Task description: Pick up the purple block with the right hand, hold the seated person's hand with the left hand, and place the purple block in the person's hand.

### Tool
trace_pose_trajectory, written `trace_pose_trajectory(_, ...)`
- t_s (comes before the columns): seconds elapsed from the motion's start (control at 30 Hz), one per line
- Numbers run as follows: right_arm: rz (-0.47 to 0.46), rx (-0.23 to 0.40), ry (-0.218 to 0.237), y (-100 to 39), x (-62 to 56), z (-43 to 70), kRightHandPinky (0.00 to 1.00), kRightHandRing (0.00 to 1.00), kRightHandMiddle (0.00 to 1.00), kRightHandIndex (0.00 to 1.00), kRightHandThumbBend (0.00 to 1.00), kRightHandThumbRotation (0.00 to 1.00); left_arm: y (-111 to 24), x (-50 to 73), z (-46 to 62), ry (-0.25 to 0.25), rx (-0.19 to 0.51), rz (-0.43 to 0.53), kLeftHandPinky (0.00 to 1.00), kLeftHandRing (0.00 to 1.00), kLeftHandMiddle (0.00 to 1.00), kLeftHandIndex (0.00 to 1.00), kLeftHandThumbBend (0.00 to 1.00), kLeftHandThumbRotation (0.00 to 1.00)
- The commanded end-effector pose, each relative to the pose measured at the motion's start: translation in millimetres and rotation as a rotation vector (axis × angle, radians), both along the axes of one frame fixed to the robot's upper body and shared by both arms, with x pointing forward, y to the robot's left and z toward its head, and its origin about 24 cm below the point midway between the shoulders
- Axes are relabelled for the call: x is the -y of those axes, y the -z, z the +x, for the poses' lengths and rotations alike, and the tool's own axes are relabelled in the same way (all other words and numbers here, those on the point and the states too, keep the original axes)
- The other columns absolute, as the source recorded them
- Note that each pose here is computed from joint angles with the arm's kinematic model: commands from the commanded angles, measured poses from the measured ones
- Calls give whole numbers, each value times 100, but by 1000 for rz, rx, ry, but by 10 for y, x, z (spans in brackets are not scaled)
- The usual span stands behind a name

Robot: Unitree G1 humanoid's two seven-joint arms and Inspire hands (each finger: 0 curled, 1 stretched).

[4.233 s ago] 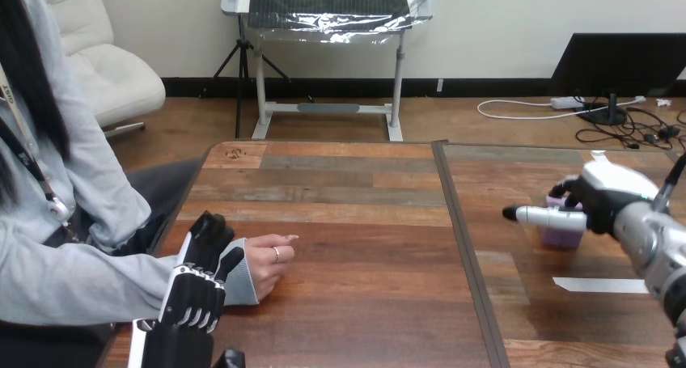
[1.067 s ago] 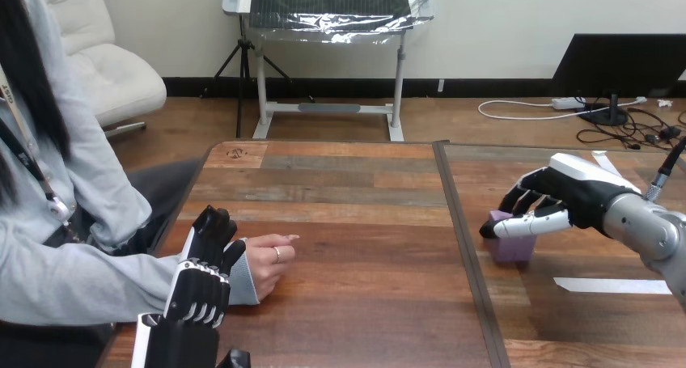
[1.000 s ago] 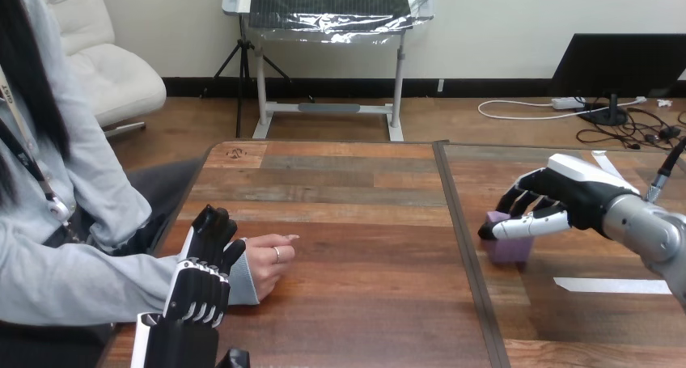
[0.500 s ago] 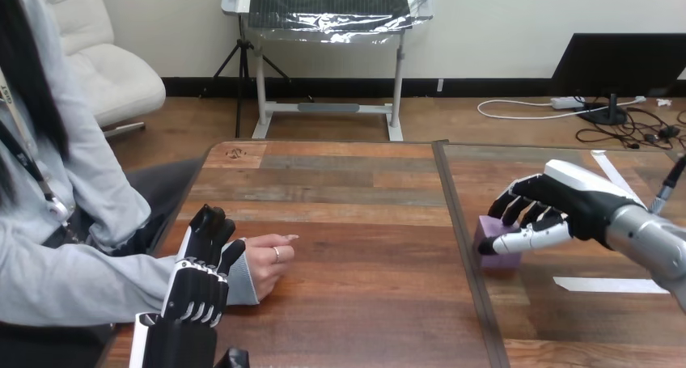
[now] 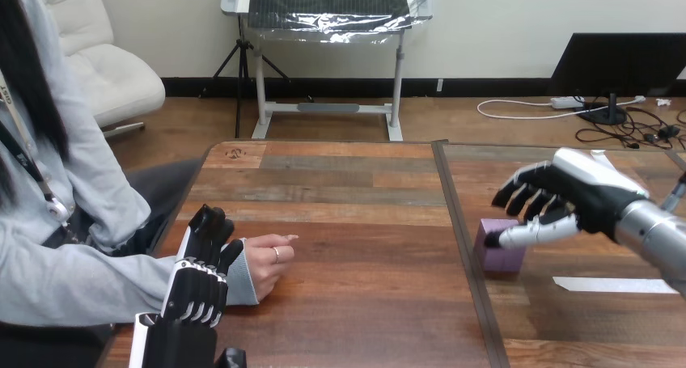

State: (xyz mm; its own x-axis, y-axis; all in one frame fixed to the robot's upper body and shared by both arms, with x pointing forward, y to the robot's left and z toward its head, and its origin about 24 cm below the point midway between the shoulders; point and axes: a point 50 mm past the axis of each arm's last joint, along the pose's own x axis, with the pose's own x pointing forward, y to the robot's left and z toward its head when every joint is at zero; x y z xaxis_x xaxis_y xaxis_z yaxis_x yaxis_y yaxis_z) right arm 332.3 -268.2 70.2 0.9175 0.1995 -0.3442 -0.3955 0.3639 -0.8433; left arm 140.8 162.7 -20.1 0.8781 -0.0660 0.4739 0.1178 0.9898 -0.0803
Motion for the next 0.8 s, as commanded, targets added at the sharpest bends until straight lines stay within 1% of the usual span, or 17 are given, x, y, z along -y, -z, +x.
trace_pose_trajectory(0.0,23,224,-11,-639,9,128,59,62,65,66,85,44,-131,7,195,24,88,23,92,95,96,95,100,72)
trace_pose_trajectory(0.17,37,273,-8,-751,32,133,58,61,64,65,87,45,-130,5,203,29,83,25,91,95,96,95,100,73)
trace_pose_trajectory(0.37,48,310,-13,-844,43,137,56,59,62,63,90,48,-129,-1,220,38,82,24,93,96,97,95,100,72)
trace_pose_trajectory(0.77,57,348,-12,-981,46,167,55,58,61,62,94,51,-131,-4,247,41,85,22,93,96,96,95,99,72)
